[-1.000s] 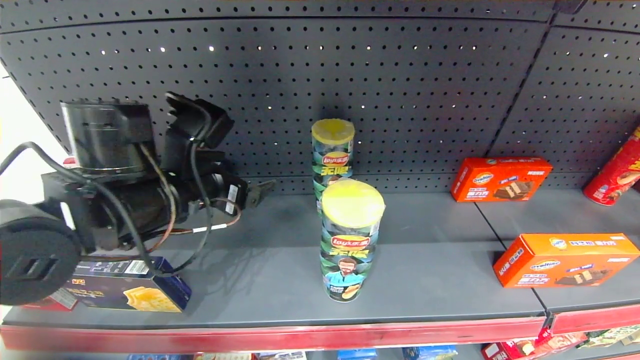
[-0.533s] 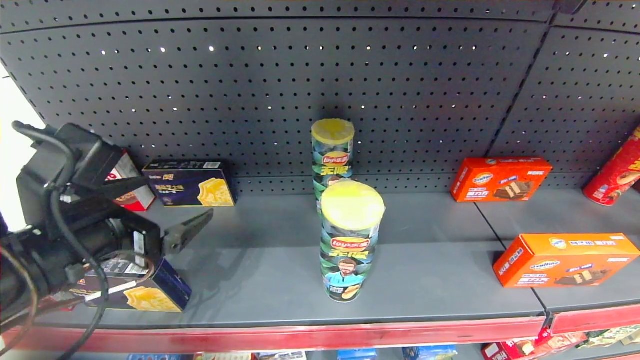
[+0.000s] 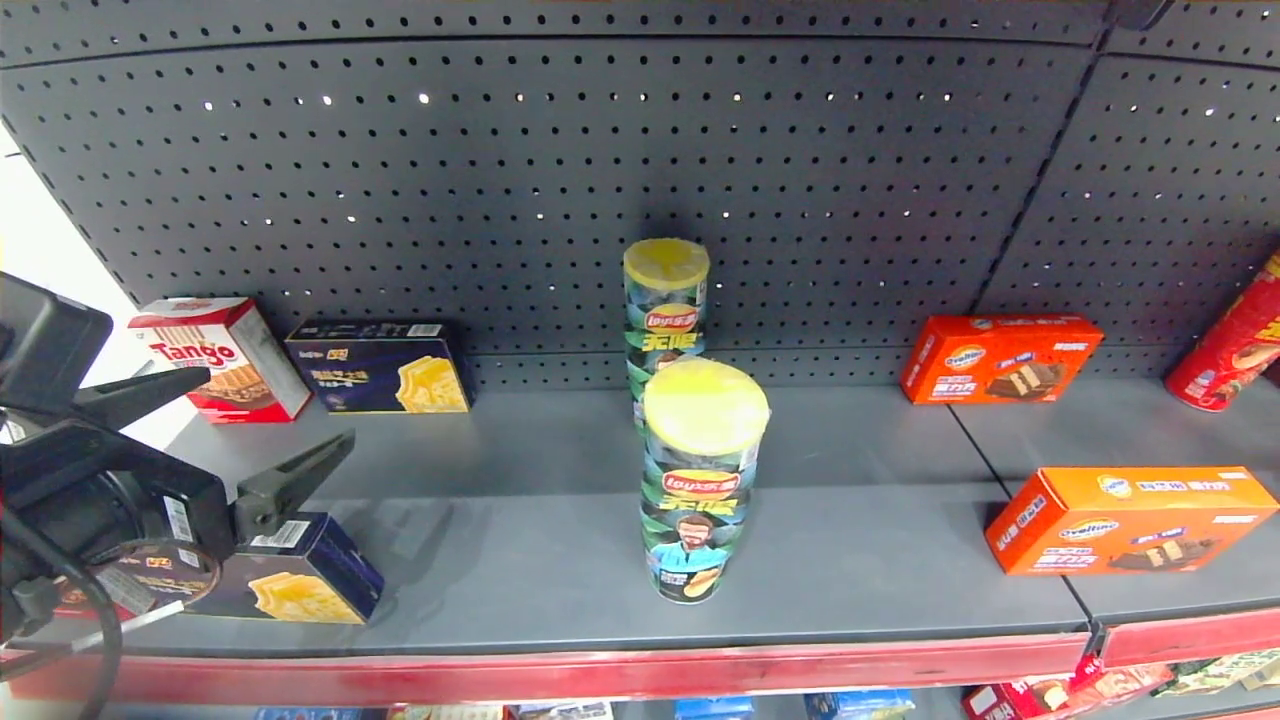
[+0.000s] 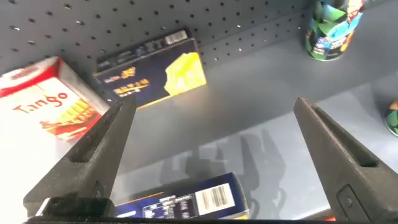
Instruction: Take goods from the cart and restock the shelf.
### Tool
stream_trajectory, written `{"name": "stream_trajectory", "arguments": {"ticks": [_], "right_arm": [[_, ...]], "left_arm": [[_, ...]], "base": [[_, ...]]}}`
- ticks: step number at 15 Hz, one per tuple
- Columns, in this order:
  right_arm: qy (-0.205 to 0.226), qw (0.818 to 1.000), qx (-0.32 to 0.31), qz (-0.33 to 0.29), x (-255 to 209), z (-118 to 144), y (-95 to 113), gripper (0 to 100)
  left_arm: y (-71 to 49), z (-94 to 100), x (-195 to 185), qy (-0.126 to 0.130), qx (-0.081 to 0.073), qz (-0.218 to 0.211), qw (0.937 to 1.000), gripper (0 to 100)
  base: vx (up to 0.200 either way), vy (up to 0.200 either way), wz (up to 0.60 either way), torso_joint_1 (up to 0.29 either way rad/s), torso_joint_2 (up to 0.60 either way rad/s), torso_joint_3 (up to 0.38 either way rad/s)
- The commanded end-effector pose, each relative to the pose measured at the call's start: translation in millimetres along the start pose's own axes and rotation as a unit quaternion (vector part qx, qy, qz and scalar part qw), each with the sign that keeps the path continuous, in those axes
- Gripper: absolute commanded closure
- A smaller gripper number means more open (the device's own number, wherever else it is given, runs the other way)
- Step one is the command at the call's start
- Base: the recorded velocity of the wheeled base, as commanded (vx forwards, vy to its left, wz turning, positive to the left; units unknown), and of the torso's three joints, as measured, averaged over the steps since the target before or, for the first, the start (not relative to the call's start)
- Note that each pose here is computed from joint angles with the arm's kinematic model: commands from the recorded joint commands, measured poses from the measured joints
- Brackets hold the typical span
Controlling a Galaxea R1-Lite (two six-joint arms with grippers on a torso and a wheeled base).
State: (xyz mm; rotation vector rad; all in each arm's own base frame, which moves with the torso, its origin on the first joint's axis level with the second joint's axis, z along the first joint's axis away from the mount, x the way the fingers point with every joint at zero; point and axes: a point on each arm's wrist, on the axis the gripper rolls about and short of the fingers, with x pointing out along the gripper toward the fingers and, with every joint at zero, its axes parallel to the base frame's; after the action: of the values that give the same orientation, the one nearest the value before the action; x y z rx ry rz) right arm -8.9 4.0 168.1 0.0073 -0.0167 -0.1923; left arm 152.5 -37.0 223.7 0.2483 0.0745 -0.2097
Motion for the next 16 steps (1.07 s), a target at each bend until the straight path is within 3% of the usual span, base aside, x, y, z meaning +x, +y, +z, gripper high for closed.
{"name": "stream_trajectory", "arguments": {"ticks": [1,4,6,8,12,16], "right_arm": [[0.099,0.982,-0.021,0.159,88.8,65.1,12.7,0],[0.167,0.937,-0.061,0.300,113.9,46.5,51.2,0],[0.196,0.918,-0.078,0.335,128.2,37.2,72.5,0],[0.199,0.912,-0.082,0.348,133.8,34.6,80.8,0],[0.221,0.894,-0.114,0.373,156.0,30.7,125.8,0],[0.237,0.880,-0.130,0.391,169.9,25.7,155.5,0]], "left_arm": [[1.2,3.5,0.6,-0.004,0.003,0.007,1.0000,0],[2.6,4.7,1.8,-0.007,0.004,0.015,0.9999,0],[2.7,5.5,3.7,-0.006,0.004,0.014,0.9999,0],[2.6,5.5,4.9,-0.006,0.004,0.013,0.9999,0],[3.3,11.5,17.1,-0.012,0.005,0.013,0.9998,0],[2.5,10.5,23.7,-0.004,0.006,0.010,0.9999,0]], "base": [[0.000,0.000,0.00,0.000,0.00,0.000],[0.000,0.000,0.00,0.000,0.00,0.000],[0.000,0.000,0.00,0.000,0.00,0.000],[0.000,0.000,0.00,0.000,0.00,0.000],[0.000,0.000,0.00,0.000,0.00,0.000],[0.000,0.000,0.00,0.000,0.00,0.000]]}}
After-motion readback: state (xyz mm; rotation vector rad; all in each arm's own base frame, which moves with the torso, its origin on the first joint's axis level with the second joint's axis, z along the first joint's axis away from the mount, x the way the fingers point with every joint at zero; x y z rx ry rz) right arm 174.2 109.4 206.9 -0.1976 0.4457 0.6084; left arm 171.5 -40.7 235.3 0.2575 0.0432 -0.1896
